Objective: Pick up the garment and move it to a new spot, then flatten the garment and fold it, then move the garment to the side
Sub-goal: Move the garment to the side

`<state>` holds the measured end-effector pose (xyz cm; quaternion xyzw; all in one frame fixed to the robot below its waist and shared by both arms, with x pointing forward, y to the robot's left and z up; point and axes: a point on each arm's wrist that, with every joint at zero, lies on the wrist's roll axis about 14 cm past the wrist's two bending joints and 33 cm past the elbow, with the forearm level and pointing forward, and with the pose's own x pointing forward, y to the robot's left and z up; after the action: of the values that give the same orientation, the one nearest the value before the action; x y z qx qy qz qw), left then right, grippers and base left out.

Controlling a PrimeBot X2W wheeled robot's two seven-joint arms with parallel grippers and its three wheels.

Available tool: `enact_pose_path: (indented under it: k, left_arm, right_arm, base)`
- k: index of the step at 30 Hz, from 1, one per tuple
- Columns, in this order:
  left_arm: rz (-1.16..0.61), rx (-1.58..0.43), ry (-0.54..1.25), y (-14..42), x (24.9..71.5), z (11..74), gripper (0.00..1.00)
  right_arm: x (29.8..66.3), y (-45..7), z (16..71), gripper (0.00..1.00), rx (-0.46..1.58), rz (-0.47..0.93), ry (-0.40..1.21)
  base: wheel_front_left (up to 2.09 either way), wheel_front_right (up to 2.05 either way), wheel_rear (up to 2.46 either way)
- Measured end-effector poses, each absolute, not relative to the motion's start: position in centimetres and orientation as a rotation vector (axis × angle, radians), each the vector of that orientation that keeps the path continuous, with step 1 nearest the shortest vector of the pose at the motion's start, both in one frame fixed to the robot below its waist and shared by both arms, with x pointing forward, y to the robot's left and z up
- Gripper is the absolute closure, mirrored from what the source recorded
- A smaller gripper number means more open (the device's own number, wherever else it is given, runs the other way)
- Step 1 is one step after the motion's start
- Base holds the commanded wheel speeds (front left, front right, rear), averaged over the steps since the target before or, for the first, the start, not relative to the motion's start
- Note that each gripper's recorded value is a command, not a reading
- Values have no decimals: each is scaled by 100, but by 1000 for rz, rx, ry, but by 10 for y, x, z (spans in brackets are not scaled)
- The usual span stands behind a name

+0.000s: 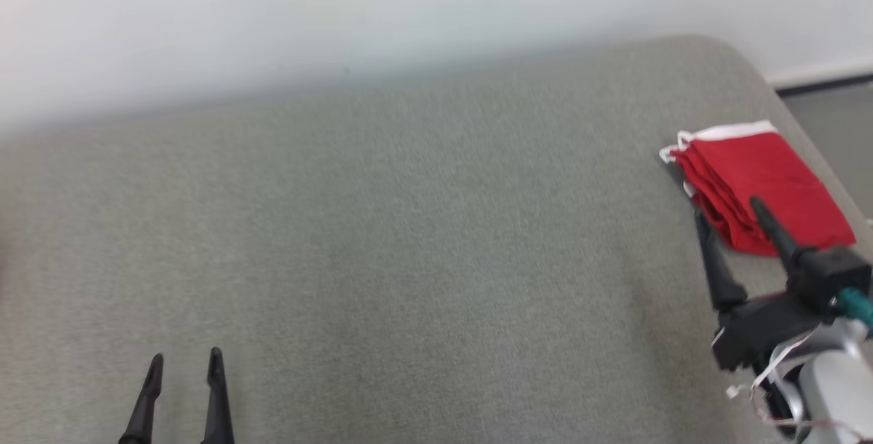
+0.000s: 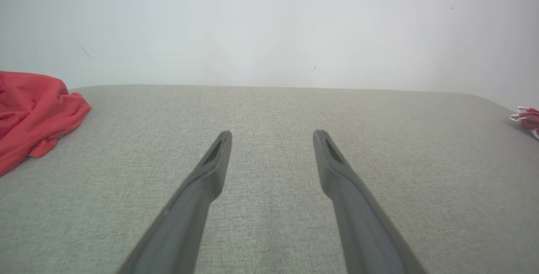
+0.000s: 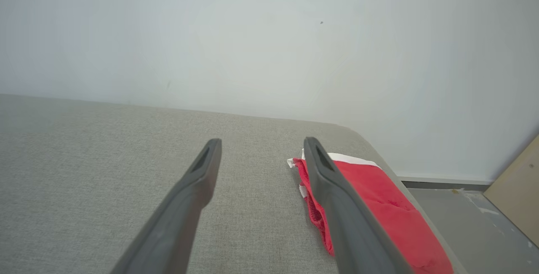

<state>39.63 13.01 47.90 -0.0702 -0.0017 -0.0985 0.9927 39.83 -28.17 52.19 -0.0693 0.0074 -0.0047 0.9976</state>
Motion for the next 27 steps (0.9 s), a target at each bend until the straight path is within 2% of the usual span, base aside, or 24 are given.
enact_pose_path:
  k: [12,27]
  left_arm:
    - [-55,-133,-53,178,364,496,0]
    - [0,-152,-2,195,343,478,0]
  right_arm:
    - [371,-226,518,0,3,74,-37]
    - [346,-218,490,0,101,30,-5]
  base:
    - [0,0,0]
    - [0,0,0]
